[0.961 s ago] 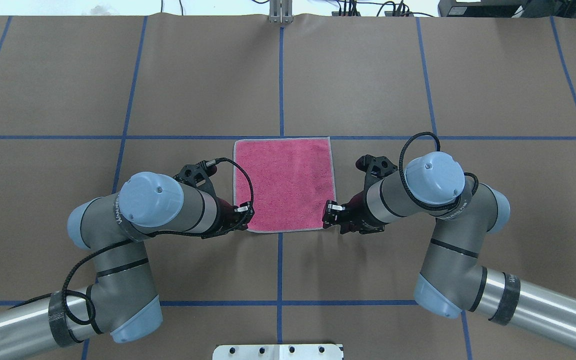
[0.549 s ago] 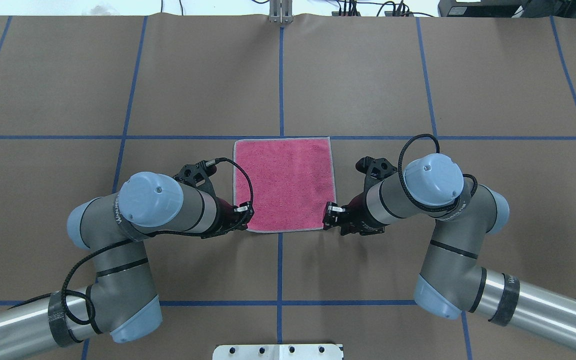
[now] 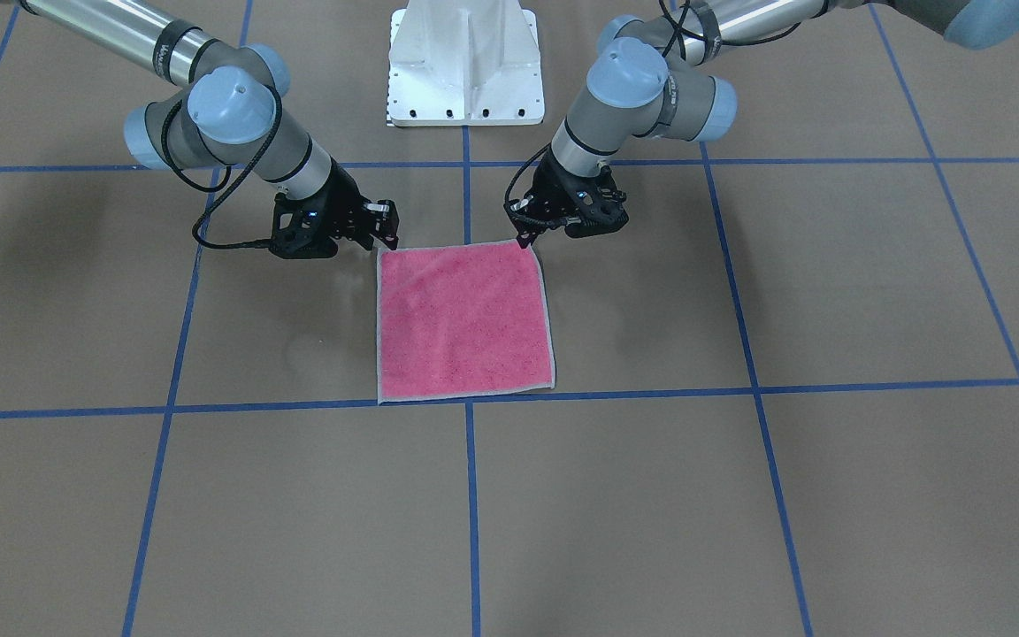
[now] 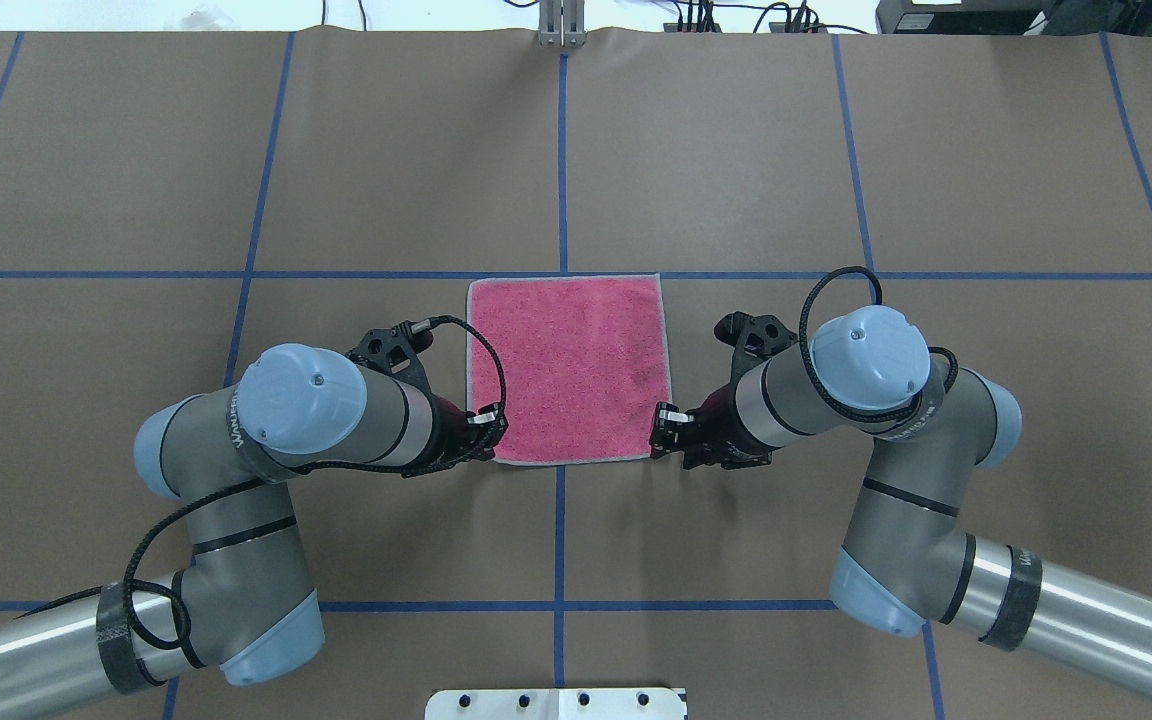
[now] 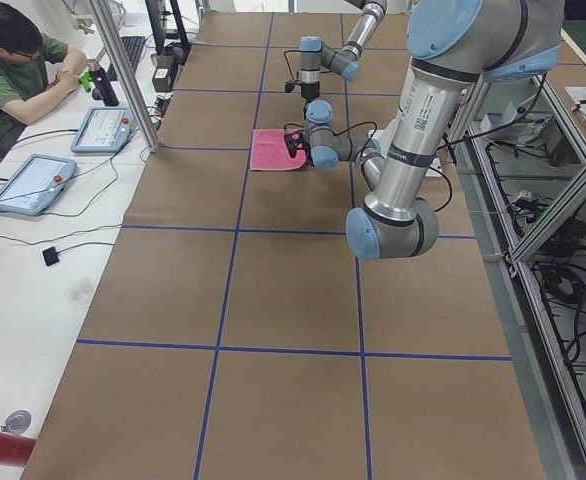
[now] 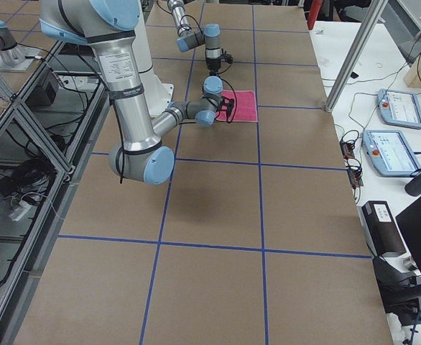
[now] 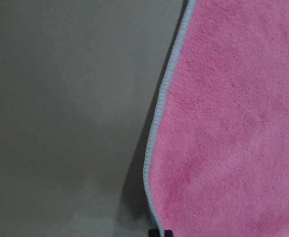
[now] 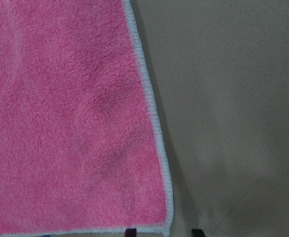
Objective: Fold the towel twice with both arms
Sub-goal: 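Close both grippers on the near corners of the pink towel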
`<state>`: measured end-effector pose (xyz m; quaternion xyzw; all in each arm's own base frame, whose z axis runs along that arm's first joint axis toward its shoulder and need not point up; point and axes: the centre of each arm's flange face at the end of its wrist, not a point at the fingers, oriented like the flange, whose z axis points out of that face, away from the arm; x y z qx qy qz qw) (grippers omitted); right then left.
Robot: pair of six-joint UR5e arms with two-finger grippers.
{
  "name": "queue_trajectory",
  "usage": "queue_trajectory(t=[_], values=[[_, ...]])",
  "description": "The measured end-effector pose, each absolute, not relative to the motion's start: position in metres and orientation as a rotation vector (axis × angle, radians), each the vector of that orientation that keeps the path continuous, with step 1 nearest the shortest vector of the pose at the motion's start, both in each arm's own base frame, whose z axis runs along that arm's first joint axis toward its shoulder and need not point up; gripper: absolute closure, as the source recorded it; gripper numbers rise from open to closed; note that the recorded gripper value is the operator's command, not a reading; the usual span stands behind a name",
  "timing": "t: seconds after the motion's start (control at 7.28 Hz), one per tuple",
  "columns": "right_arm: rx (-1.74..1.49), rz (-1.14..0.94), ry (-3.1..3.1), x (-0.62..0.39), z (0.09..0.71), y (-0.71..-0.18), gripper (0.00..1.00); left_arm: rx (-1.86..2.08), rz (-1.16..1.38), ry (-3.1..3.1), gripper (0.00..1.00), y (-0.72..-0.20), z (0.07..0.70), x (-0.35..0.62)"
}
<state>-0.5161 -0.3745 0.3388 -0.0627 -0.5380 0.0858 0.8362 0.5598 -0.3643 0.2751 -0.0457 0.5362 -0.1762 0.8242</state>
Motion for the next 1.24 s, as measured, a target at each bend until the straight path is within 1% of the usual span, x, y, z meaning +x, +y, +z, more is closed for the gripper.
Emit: queue_trajectory(t=[0.69, 0.82, 1.1, 1.24], values=[[-0.132, 0.182, -1.127, -0.5191, 0.3455, -0.3753, 0.52, -0.097, -0.375, 1.140, 0.90, -0.3643, 0.2751, 0.5599], [-0.130, 0.184, -1.126, -0.5204, 0.3454, -0.3758, 0.56, -0.097, -0.375, 1.140, 0.90, -0.3645, 0.2751, 0.5598], [-0.131, 0.187, -1.128, -0.5213, 0.3435, -0.3755, 0.73, -0.097, -0.375, 1.140, 0.90, -0.3645, 0.2754, 0.5597], [-0.130, 0.186, -1.135, -0.5203, 0.3400, -0.3752, 0.94, -0.097, -0.375, 1.139, 0.90, -0.3645, 0.2758, 0.5596]])
